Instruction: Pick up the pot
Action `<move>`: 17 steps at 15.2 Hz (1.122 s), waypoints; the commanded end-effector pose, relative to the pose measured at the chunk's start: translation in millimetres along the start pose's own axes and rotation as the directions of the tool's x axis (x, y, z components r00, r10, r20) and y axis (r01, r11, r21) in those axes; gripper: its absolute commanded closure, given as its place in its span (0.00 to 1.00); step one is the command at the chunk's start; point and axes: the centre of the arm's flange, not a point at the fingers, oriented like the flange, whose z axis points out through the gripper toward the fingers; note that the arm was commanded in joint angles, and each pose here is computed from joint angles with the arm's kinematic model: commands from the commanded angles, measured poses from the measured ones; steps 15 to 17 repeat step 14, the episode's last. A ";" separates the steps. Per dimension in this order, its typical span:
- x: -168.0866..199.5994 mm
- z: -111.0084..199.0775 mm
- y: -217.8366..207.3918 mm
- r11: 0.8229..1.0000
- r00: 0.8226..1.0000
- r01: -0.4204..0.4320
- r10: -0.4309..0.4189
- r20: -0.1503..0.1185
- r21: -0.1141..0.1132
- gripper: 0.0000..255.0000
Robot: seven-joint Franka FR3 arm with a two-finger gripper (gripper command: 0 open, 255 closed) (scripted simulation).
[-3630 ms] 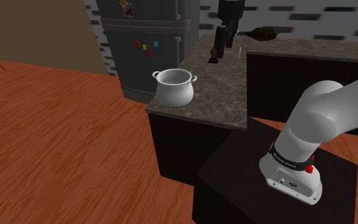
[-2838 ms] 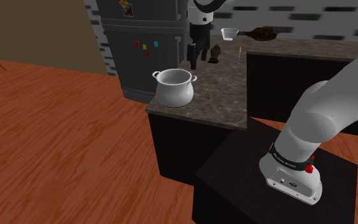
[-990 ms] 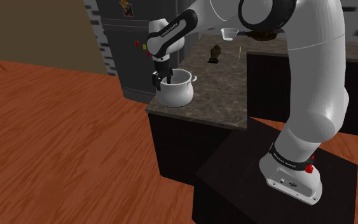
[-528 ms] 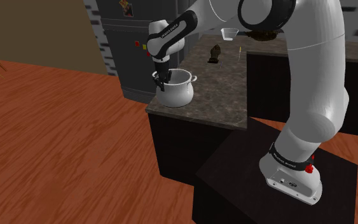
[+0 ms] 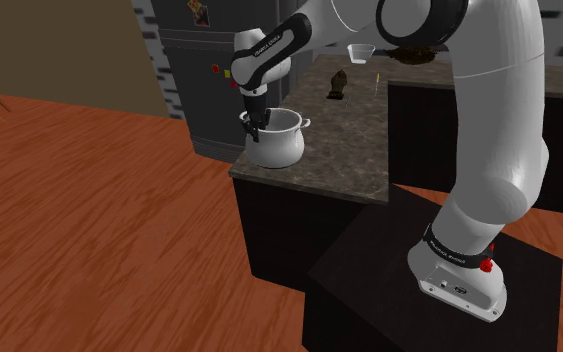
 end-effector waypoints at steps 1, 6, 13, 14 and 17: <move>1.5 -14.2 -0.5 1.000 1.000 0.001 -0.001 -0.006 -0.001 1.00; 0.7 -40.5 -1.0 1.000 1.000 0.001 -0.001 -0.006 -0.001 1.00; -0.3 -73.0 -1.6 1.000 1.000 0.001 -0.001 -0.006 -0.001 1.00; -0.3 -73.0 -1.6 1.000 1.000 0.001 -0.001 -0.006 -0.001 1.00; -0.3 -73.0 -1.6 1.000 1.000 0.001 -0.001 -0.006 -0.001 1.00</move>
